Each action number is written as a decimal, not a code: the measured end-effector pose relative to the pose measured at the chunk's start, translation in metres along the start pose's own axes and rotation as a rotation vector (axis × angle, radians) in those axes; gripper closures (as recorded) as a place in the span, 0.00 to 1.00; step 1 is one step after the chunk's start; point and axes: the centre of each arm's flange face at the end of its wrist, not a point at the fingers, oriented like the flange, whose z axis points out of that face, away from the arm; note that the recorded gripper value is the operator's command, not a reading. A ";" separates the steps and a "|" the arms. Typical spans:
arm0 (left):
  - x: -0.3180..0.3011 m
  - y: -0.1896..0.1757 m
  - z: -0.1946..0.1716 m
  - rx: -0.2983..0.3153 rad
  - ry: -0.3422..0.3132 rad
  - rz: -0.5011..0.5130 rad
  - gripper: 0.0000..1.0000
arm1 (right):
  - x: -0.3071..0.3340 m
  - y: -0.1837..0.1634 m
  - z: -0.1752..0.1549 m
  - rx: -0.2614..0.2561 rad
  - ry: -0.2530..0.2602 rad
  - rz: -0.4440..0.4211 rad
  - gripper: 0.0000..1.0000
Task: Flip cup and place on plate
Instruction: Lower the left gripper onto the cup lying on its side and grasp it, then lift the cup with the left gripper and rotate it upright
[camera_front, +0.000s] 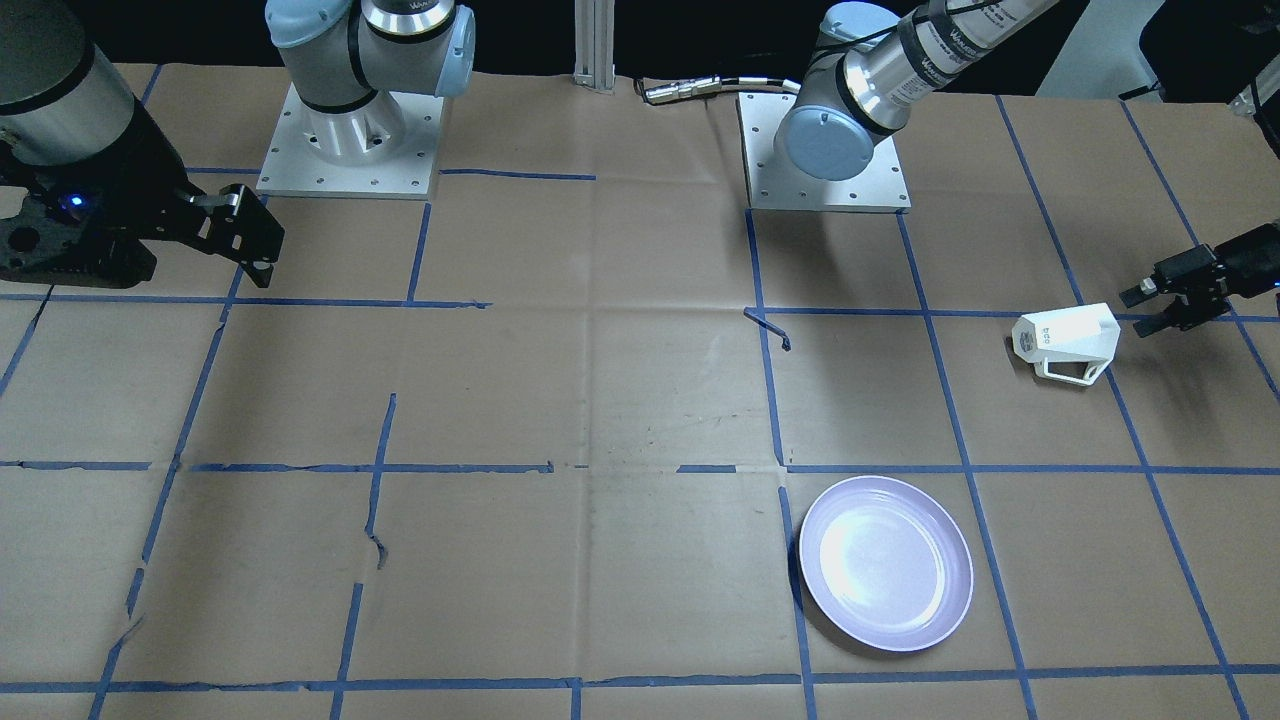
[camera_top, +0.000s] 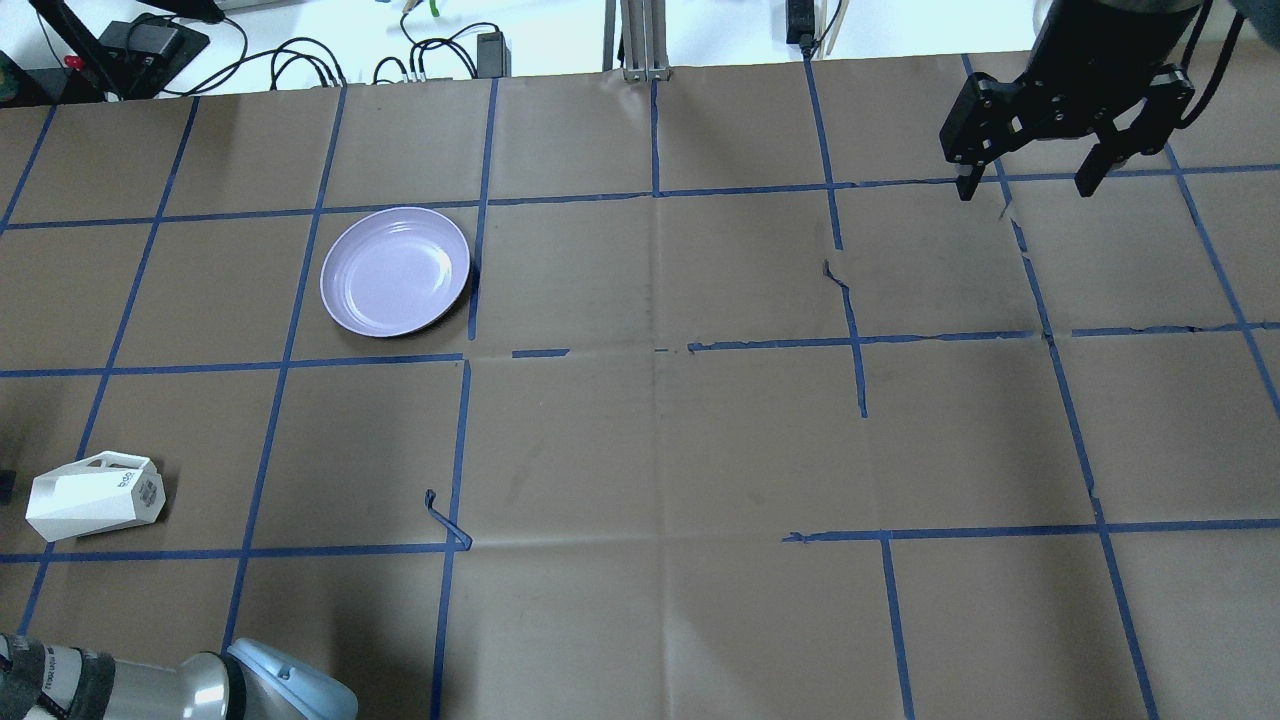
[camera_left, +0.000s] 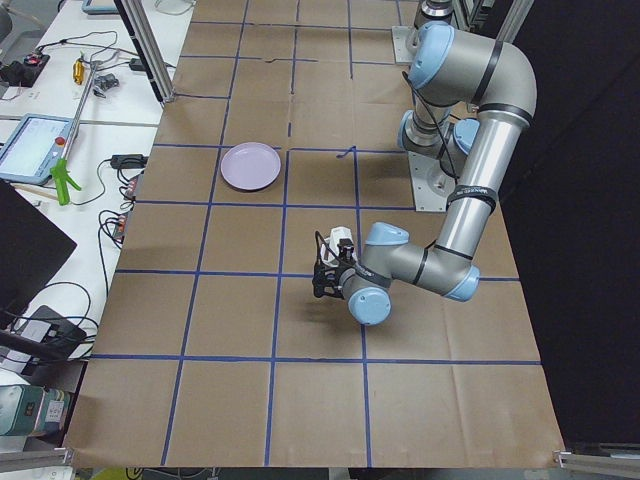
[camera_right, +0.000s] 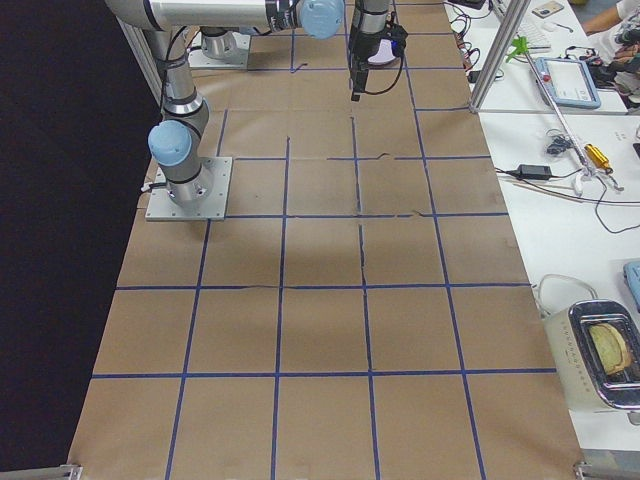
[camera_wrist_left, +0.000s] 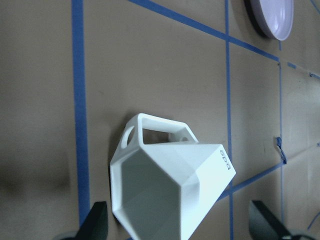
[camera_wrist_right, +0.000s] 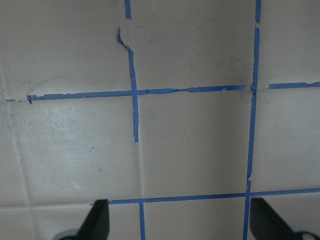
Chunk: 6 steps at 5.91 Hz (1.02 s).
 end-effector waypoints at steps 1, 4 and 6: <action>-0.006 0.005 0.009 -0.009 0.066 0.005 0.02 | 0.000 0.000 0.000 0.000 0.000 0.000 0.00; -0.007 0.008 0.022 -0.020 0.146 0.017 0.55 | 0.000 0.000 0.000 0.000 0.000 0.000 0.00; -0.007 0.006 0.025 -0.022 0.151 0.032 1.00 | 0.000 0.000 0.000 0.000 0.000 0.000 0.00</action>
